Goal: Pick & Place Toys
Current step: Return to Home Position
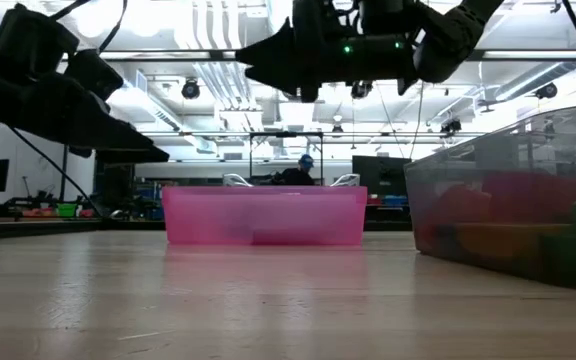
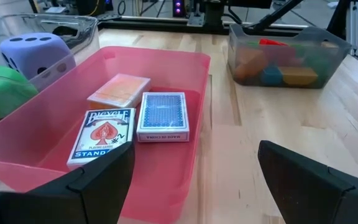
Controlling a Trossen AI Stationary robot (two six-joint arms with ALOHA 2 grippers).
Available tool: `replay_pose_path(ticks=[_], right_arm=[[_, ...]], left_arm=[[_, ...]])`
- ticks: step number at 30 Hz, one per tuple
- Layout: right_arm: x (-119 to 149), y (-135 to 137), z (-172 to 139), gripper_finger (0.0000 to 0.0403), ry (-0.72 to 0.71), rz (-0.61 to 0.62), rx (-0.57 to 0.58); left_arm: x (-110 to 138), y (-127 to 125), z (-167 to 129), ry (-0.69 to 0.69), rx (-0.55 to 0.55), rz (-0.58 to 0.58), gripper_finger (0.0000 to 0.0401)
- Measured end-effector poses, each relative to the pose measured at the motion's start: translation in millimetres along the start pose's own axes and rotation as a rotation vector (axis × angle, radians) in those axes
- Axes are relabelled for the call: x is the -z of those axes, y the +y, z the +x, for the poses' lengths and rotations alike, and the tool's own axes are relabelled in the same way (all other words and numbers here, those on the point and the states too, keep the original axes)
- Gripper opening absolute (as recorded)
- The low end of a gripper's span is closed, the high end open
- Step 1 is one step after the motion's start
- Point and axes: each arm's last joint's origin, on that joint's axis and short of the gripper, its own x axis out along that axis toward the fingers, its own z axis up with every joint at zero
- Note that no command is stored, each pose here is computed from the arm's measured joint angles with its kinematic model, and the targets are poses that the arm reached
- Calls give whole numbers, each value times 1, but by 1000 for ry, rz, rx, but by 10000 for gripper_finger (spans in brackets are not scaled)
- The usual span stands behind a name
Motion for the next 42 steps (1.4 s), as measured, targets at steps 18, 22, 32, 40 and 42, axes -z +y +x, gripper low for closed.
replay_pose_path(ticks=[18,22,32,40,42], right_arm=[[-30,15,-65,260,-90,-117,-125],[-28,22,-95,260,-106,-117,-151],[-11,29,-161,260,-183,-128,-177],[-1,25,-202,260,-229,-91,-139],[0,24,-210,260,-242,-86,-139]], left_arm=[[0,0,0,0,0,-17,342],[0,0,0,1,-2,-39,342],[1,0,0,7,-2,-61,342],[4,0,0,38,-4,-36,342],[4,0,0,39,-4,-36,342]])
